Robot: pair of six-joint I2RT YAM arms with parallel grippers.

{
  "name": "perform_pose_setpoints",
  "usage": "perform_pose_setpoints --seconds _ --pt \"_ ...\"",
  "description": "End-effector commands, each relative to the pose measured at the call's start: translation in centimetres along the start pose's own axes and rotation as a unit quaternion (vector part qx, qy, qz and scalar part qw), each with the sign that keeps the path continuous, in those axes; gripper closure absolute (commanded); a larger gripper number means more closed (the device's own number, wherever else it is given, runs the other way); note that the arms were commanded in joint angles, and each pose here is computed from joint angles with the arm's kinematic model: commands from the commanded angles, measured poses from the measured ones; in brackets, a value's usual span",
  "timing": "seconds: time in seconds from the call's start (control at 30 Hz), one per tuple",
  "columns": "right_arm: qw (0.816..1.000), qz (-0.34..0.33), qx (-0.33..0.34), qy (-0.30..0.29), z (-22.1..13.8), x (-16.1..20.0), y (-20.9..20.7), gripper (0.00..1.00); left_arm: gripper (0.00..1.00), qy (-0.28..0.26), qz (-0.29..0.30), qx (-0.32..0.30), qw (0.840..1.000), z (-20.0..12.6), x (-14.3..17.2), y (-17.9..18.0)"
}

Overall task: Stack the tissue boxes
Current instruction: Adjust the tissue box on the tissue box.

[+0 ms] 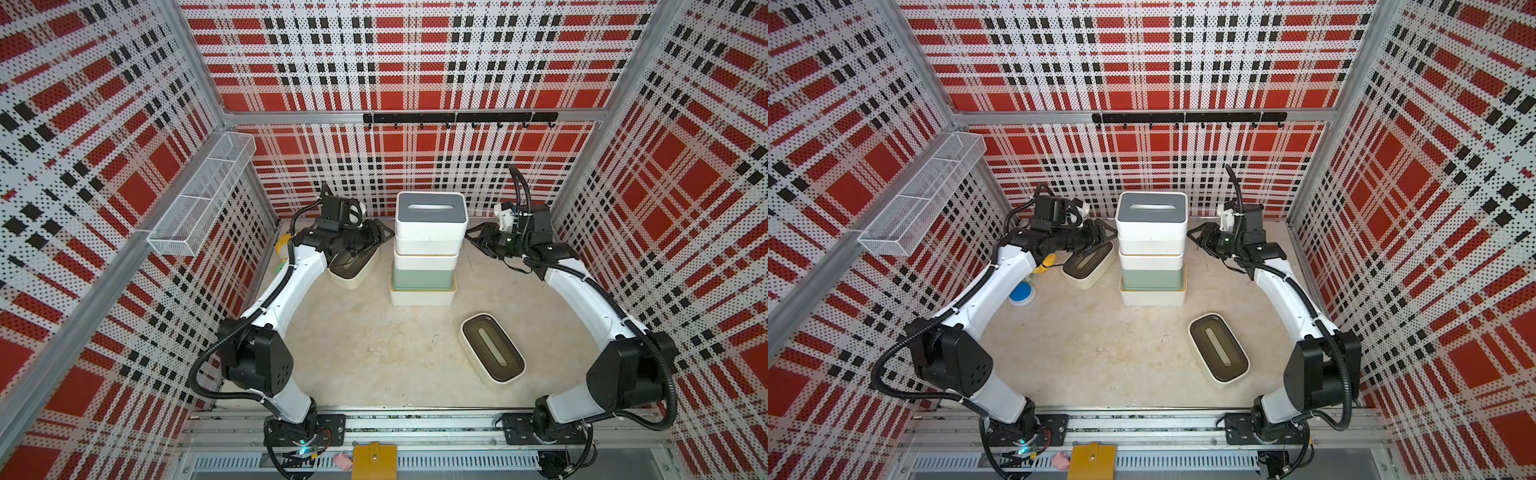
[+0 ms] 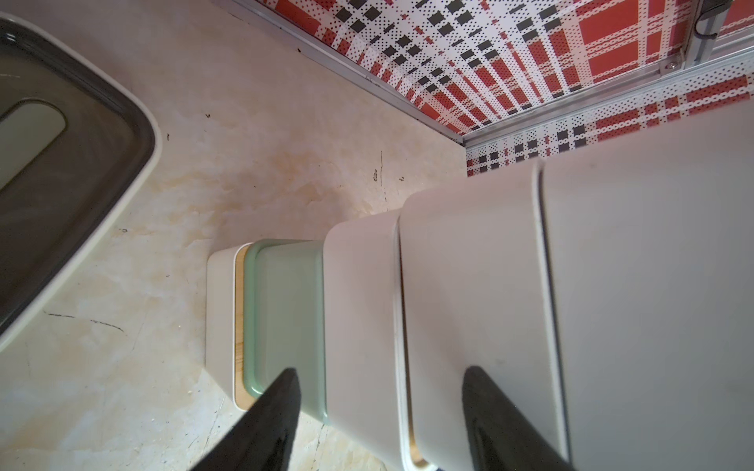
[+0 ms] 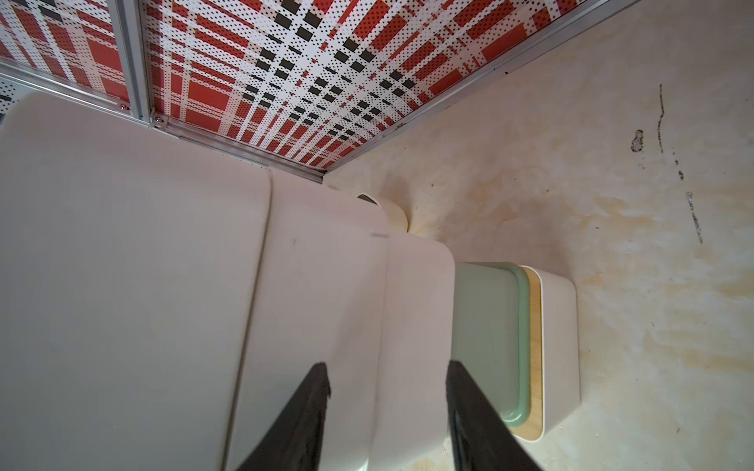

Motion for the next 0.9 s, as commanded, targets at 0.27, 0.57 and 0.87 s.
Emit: perform_pose_setpoints --seconds 0.27,0.57,0.87 --pt "0.998 -0.044 -0.036 0.002 1.1 -0.8 2.7 0.51 0.33 -0.005 0.013 -0.007 1.0 -0.6 0.6 -0.2" --pt "0.998 -0.046 -0.042 0.003 0.7 -0.6 3.5 0.51 0.32 0.003 0.029 0.011 1.0 -1.2 1.0 -1.2" --pt "0.997 -0.051 -0.051 0.004 0.4 -0.1 4.3 0.51 0.31 0.009 0.046 0.028 0.998 -1.9 2.3 -2.7"
Point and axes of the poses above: each gripper's point midway between its finger pads, its own z axis out along the fingers, its own y axis along the line the jaws close on, x = y × z, the point moved 4 cm from there along -z, back along the fingers, and after that the axes turned 11 degrees about -z, right-handed, at the moved point
